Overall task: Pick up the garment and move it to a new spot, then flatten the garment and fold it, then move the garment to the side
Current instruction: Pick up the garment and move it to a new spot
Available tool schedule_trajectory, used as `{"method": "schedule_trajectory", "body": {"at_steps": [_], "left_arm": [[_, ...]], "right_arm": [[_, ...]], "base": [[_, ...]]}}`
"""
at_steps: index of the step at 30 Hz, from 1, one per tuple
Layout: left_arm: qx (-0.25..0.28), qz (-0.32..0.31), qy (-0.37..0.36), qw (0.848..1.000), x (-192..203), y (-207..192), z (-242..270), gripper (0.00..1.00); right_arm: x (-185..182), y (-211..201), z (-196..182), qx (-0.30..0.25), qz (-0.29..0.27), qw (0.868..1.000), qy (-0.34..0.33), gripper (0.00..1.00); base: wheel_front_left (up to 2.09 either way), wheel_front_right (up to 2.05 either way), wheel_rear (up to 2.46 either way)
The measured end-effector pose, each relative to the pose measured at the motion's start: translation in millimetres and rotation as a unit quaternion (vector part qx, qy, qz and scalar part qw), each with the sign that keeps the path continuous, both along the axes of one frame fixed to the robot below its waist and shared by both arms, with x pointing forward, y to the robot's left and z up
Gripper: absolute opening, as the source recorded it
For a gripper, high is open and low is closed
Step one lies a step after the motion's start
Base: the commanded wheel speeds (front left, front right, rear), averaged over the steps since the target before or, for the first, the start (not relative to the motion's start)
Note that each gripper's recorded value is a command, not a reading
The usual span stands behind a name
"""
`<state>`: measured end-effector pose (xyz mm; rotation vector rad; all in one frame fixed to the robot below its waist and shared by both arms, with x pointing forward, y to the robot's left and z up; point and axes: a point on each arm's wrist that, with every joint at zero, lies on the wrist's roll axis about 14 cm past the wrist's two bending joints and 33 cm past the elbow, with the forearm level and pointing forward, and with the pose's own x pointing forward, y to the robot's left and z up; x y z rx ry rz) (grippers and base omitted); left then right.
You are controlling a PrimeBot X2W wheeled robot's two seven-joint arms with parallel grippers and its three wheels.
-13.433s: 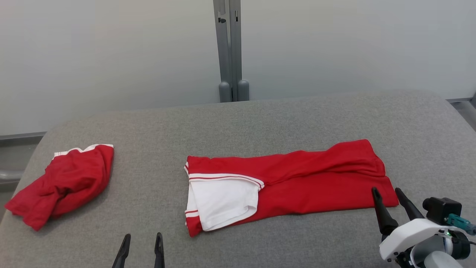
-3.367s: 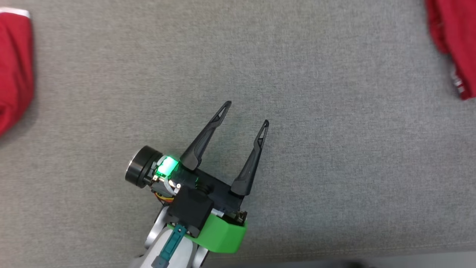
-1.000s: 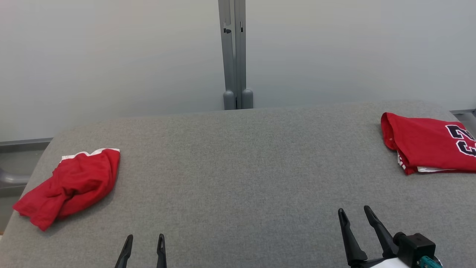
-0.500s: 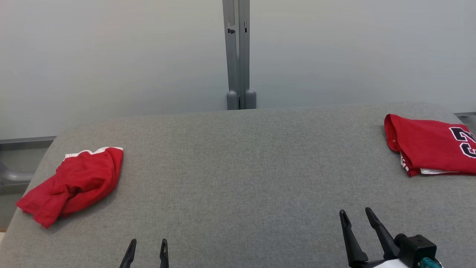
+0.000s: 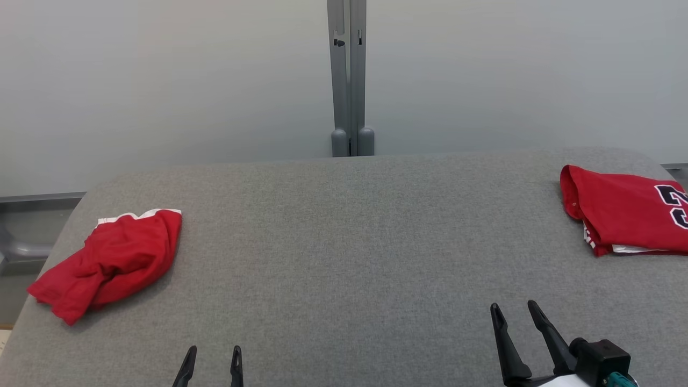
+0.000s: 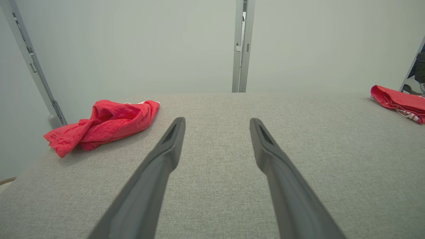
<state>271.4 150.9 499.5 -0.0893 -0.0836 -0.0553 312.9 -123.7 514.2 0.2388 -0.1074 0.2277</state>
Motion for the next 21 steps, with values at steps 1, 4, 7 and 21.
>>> {"method": "schedule_trajectory", "body": {"at_steps": [1,4,7,21], "left_arm": [[0.0,0.001,0.0,1.0,0.0,0.6,-0.2,1.0],[0.0,0.003,0.001,1.0,-0.2,1.6,-0.8,1.0],[-0.001,0.005,0.002,1.0,-0.9,2.5,-1.5,1.0],[-0.006,0.061,0.008,0.998,-14.7,29.0,-5.9,1.0]], "right_arm": [[0.1,0.3,-0.3,0.0,0.0,1.0,0.001,1.0],[0.4,1.7,-2.1,0.0,0.002,1.0,0.004,1.0],[0.8,4.5,-3.1,0.0,0.006,1.0,0.006,1.0],[9.9,46.8,-11.9,-0.003,0.074,0.997,0.025,1.0]], "base": [[0.0,0.0,0.0],[0.0,0.0,0.0],[0.0,0.0,0.0],[0.0,0.0,0.0]]}}
